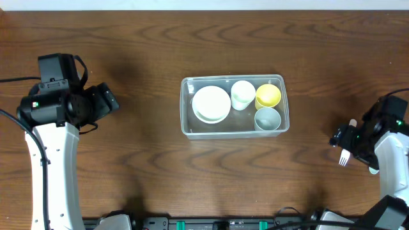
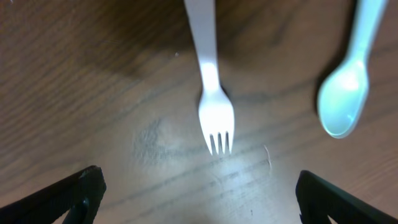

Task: Pack container
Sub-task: 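Lower the right gripper onto the white fork and grasp it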

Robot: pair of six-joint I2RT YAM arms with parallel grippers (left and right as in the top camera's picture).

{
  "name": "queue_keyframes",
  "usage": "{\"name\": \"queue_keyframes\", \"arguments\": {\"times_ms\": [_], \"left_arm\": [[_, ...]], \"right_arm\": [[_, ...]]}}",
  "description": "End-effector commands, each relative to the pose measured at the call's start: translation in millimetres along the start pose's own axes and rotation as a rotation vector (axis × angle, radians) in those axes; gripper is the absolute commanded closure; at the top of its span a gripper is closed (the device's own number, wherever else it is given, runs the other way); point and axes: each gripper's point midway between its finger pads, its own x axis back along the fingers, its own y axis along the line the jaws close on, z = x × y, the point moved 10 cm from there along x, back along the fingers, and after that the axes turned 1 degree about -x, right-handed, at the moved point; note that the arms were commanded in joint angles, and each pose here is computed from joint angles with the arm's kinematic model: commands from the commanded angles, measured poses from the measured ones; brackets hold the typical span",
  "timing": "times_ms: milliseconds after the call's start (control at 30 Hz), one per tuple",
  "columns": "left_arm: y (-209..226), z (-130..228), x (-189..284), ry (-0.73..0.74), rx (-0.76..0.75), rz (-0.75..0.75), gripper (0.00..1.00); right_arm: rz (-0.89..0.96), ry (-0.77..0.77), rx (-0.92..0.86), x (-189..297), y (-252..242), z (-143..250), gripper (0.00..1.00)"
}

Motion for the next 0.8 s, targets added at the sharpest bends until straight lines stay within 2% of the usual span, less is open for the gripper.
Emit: {"name": "queue_keyframes", "arguments": {"times_ms": [0, 300, 767], "left_arm": [[0, -1, -2, 0.001, 0.016, 0.004, 0.05], [0, -1, -2, -0.001, 0.017, 0.005, 0.05], [0, -1, -2, -0.001, 0.016, 0.005, 0.05]], "right_arm": [[-0.020, 0.023, 0.053, -16, 0, 7, 0.01], [-0.001, 0.125, 0.057, -57, 2, 9, 0.01], [0.000, 0.158, 0.080, -79, 3, 6, 0.02]]}}
